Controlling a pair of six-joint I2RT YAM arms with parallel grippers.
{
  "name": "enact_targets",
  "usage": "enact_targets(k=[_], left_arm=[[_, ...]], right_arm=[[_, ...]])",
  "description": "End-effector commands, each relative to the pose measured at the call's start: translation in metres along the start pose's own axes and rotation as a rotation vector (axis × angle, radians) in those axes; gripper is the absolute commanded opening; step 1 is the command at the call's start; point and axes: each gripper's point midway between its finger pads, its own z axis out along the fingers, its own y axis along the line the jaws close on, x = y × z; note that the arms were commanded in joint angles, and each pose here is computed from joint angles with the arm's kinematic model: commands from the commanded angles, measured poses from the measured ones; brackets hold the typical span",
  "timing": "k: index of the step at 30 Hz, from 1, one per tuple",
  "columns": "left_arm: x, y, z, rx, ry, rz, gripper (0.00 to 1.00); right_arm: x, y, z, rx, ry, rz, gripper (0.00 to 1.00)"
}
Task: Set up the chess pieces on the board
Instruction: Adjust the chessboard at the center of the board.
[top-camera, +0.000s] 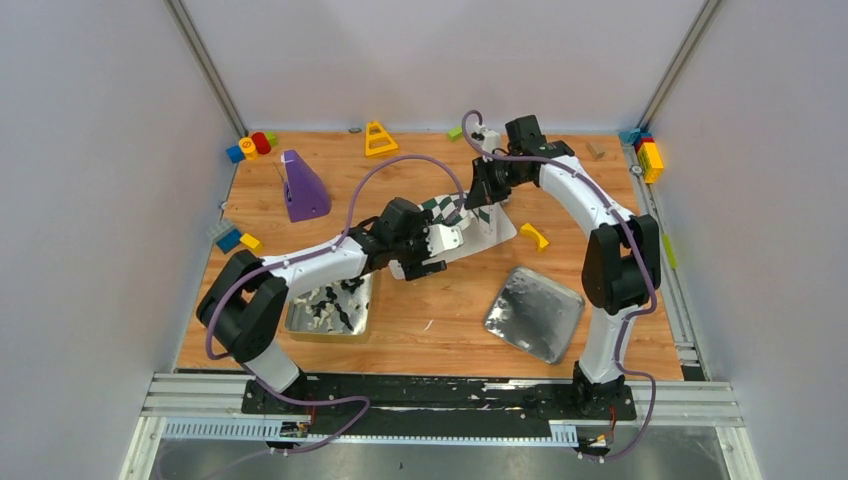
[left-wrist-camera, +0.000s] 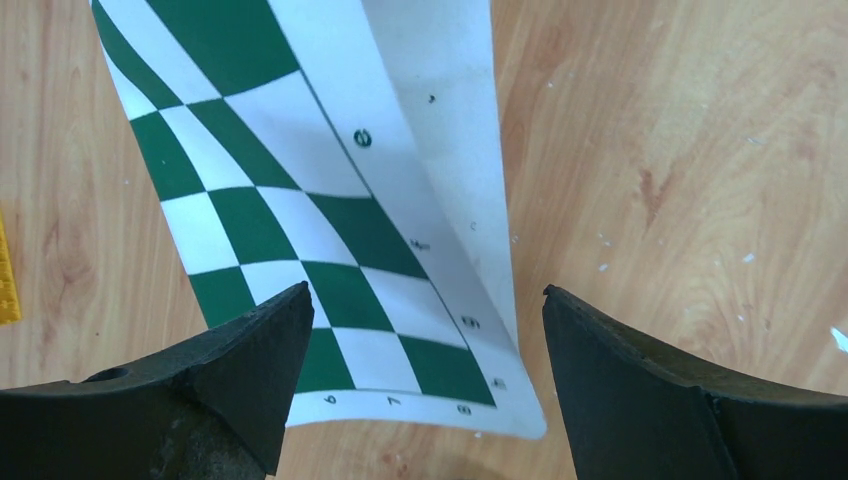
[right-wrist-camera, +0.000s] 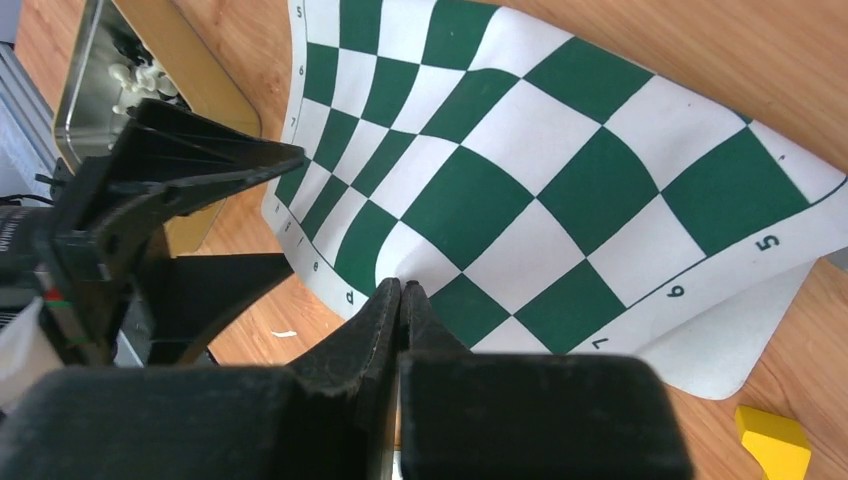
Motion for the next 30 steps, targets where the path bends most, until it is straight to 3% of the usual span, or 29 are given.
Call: enact_targets(k=[1,5,7,9,13,15,16,18,24,30], left_arm=[[-0.039,0.033,0.006,-0.155,-0.085,0.001,0.93],[-0.039,0.044,0.018,-0.258,-0.056,0.006,0.93],[-0.035,0.05,0.021,-0.309,-0.023,0.025,0.89],[-0.029,0.054,0.019,-0.349,0.008,0.043,0.8],[-0.02,0.071,0.004,-0.451,0.07,0.101,0.5],[-0.026,0.083,-0.007,-0.499,0.082,0.126,0.29],[-0.036,0.091,-0.014,-0.525,0.069,0.128,0.1],[-0.055,0.113,-0.032,-0.598,0.051,0.132,0.0],[-0.117,0.173,-0.104,-0.797,-0.019,0.186,0.0],[-0.135,0.178,-0.168,-0.879,-0.07,0.205,0.0]], right_arm=[[-0.025,0.018,-0.017,-0.048,-0.06,-0.008,0.0],[-0.027,0.019,-0.02,-0.058,-0.062,-0.002,0.0],[-0.027,0.019,-0.021,-0.058,-0.063,-0.002,0.0],[-0.027,0.018,-0.024,-0.054,-0.066,-0.002,0.0],[-0.034,0.016,-0.034,-0.039,-0.088,-0.023,0.0],[-0.041,0.016,-0.039,-0.029,-0.108,-0.041,0.0],[-0.047,0.016,-0.043,-0.024,-0.123,-0.052,0.0],[-0.062,0.018,-0.052,-0.015,-0.159,-0.076,0.0],[-0.105,0.035,-0.09,0.026,-0.284,-0.188,0.0],[-0.105,0.064,-0.122,0.014,-0.355,-0.284,0.0]])
